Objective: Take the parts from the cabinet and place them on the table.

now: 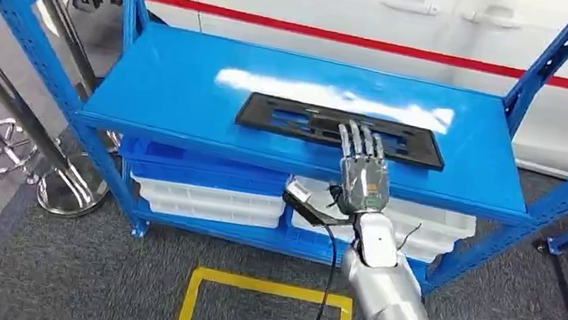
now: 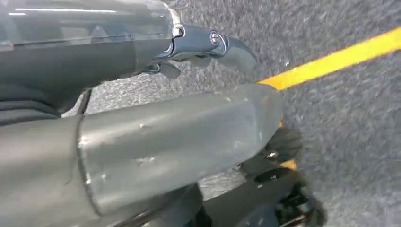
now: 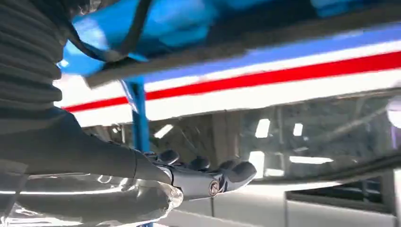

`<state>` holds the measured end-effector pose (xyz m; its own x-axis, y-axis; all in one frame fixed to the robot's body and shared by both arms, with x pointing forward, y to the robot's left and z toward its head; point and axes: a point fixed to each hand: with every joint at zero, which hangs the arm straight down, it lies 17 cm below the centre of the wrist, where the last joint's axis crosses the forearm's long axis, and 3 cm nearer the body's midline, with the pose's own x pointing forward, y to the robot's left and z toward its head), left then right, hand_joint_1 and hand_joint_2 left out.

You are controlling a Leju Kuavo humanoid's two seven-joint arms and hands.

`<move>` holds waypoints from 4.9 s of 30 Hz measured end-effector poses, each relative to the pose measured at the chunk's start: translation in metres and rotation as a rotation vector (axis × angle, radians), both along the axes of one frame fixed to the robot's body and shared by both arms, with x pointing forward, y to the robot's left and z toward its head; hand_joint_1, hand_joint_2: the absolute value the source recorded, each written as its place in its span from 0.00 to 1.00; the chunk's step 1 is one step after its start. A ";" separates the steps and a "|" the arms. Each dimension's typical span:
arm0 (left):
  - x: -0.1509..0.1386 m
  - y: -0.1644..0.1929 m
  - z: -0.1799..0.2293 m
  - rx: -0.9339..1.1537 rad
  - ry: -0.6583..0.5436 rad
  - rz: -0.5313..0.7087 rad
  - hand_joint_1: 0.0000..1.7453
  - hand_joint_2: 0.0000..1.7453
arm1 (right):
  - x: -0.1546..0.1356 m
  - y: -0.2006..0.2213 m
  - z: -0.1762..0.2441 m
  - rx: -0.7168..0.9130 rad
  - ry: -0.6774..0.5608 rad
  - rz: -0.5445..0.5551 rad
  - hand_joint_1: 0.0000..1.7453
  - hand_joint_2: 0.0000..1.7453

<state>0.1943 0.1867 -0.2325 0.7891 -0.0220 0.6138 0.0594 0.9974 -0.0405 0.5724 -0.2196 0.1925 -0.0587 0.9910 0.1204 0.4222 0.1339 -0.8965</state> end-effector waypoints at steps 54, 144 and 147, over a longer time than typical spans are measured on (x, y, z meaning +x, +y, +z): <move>0.015 0.003 0.006 0.007 -0.034 0.039 0.00 0.00 | -0.006 -0.003 0.000 0.014 -0.014 -0.010 0.00 1.00; -0.017 0.032 0.005 0.013 -0.108 0.241 0.00 1.00 | -0.225 0.047 0.147 0.644 -0.495 0.608 1.00 1.00; -0.014 0.031 0.006 0.007 -0.109 0.237 0.00 1.00 | -0.226 0.048 0.145 0.656 -0.481 0.610 1.00 1.00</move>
